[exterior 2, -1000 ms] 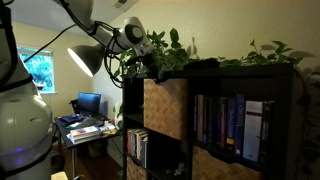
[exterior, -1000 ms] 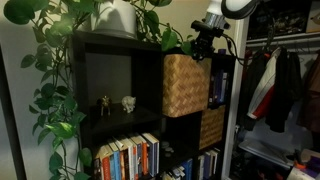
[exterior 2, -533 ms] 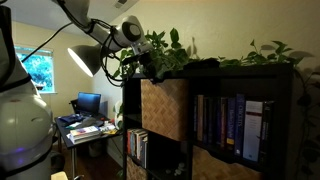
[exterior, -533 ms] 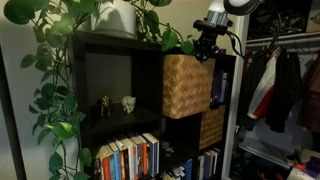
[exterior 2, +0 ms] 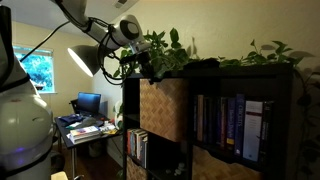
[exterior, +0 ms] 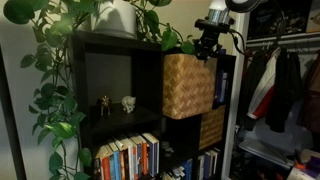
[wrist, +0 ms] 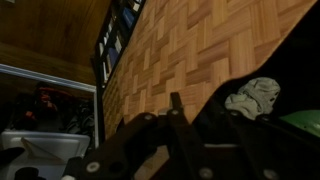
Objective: Pull out the topmost basket, pick up the black clothing from the top of the book shelf and put it inside the basket, push the basket backwards
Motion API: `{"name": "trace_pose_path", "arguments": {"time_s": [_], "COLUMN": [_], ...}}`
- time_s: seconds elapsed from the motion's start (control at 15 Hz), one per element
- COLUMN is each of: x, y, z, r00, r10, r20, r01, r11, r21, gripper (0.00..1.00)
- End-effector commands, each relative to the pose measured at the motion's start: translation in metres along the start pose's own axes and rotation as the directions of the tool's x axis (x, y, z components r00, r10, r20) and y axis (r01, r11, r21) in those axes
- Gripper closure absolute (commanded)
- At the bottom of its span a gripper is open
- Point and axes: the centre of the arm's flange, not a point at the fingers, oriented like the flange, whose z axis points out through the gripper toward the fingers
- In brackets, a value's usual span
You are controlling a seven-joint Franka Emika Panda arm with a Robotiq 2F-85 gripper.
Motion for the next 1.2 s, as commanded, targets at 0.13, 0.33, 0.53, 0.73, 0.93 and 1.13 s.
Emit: {"name": "trace_pose_path", "arguments": {"time_s": [0.13, 0.33, 0.53, 0.73, 0.93, 1.13], "x": [-0.014, -0.012, 0.001, 0.022, 0.045, 0.043], "y": [-0.008, -0.014, -0.016, -0.014, -0.011, -0.005], "z": [-0.013, -0.023, -0.038, -0.048, -0.054, -0.050], "r00": [0.999, 0.997, 0.995, 0.981, 0.955, 0.950], "r10": [-0.032, -0.063, -0.094, -0.194, -0.295, -0.312], "r20": [-0.020, -0.034, -0.045, -0.017, 0.023, 0.012], "r01": [0.032, 0.063, 0.094, 0.192, 0.296, 0.312], "r11": [0.999, 0.998, 0.996, 0.979, 0.950, 0.945], "r21": [0.007, 0.005, -0.011, -0.070, -0.103, -0.096], "gripper": [0.25, 0.06, 0.00, 0.00, 0.00, 0.00]}}
